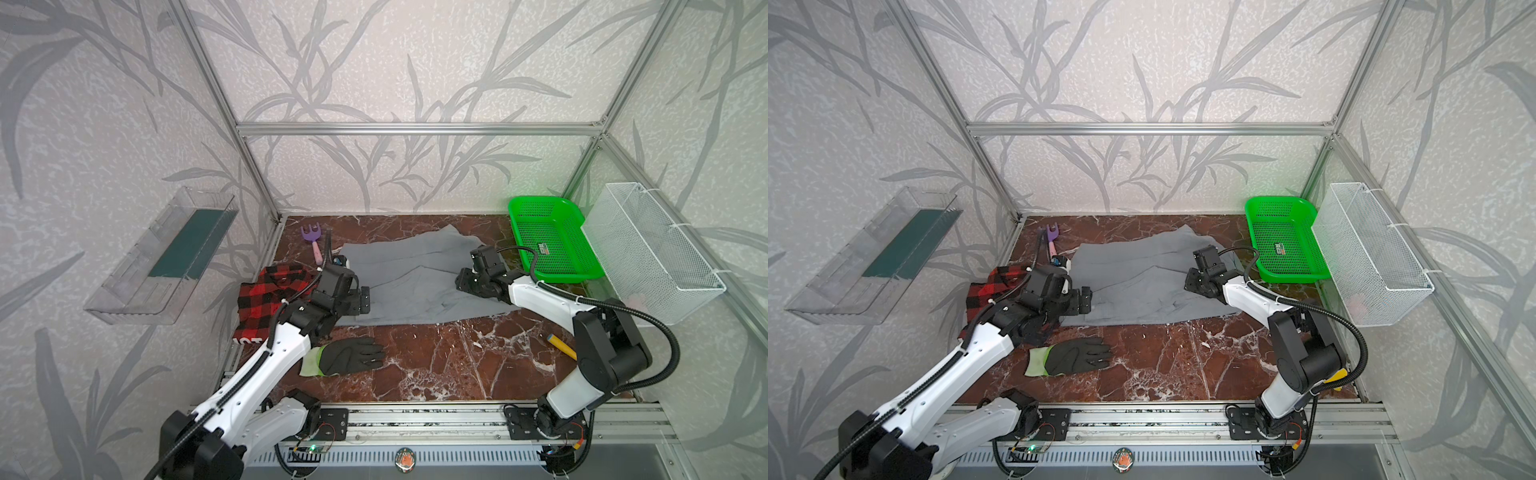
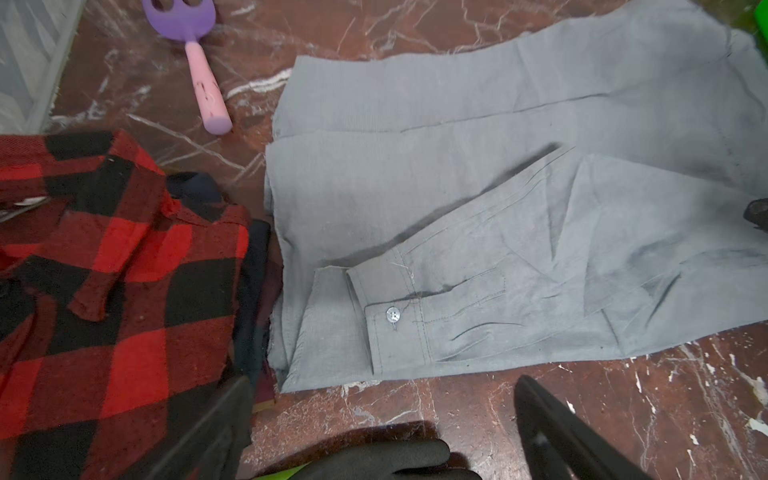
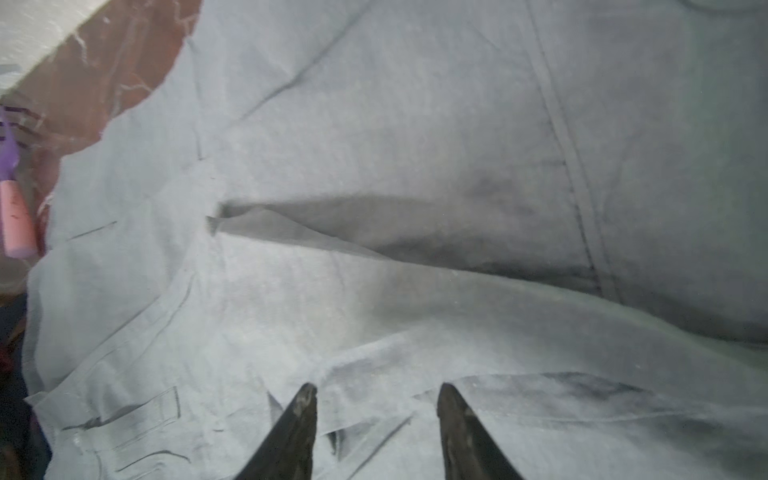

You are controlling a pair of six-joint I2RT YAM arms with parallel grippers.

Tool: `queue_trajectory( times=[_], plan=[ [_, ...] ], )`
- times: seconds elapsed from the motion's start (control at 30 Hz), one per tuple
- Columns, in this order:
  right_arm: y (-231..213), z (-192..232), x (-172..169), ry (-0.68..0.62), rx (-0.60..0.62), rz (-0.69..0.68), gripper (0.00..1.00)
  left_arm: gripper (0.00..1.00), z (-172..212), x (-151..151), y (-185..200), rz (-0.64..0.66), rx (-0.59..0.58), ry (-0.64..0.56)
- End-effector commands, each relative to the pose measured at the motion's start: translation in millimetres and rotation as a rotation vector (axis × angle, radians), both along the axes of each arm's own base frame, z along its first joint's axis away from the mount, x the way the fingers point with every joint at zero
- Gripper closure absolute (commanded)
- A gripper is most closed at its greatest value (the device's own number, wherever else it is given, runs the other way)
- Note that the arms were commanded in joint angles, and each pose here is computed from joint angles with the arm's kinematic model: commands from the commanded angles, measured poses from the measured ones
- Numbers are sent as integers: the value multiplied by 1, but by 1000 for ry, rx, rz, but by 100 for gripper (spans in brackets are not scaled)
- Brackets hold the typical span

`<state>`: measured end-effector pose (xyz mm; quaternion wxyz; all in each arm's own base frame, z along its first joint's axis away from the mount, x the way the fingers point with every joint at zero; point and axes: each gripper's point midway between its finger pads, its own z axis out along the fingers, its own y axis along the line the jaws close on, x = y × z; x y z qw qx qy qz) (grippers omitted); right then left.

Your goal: Fold and stack the long sleeve shirts

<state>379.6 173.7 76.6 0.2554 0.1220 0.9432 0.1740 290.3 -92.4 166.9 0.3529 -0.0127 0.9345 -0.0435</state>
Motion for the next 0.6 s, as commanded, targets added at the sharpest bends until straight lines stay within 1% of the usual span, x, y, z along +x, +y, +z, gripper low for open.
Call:
queue_trajectory(
  times=[0.0, 0.1, 0.2, 0.3, 0.33, 0.57],
  plan=[
    [-13, -25, -13, 119, -23, -42, 52, 1, 5, 0, 2, 31, 3, 33],
    [-22, -48, -22, 192, -52, -71, 52, 1, 6, 2, 3, 42, 7, 39],
    [-32, -59, -33, 229, -88, -106, 52, 1, 10, 6, 3, 58, 5, 38],
    [-47, -65, -45, 238, -128, -144, 52, 1, 12, 10, 3, 77, 3, 37],
    [-51, -58, -48, 218, -127, -155, 52, 1, 12, 12, 3, 85, 5, 40],
    [-75, -57, -87, 226, -161, -168, 52, 1, 11, 20, 11, 164, 24, 47]
  ],
)
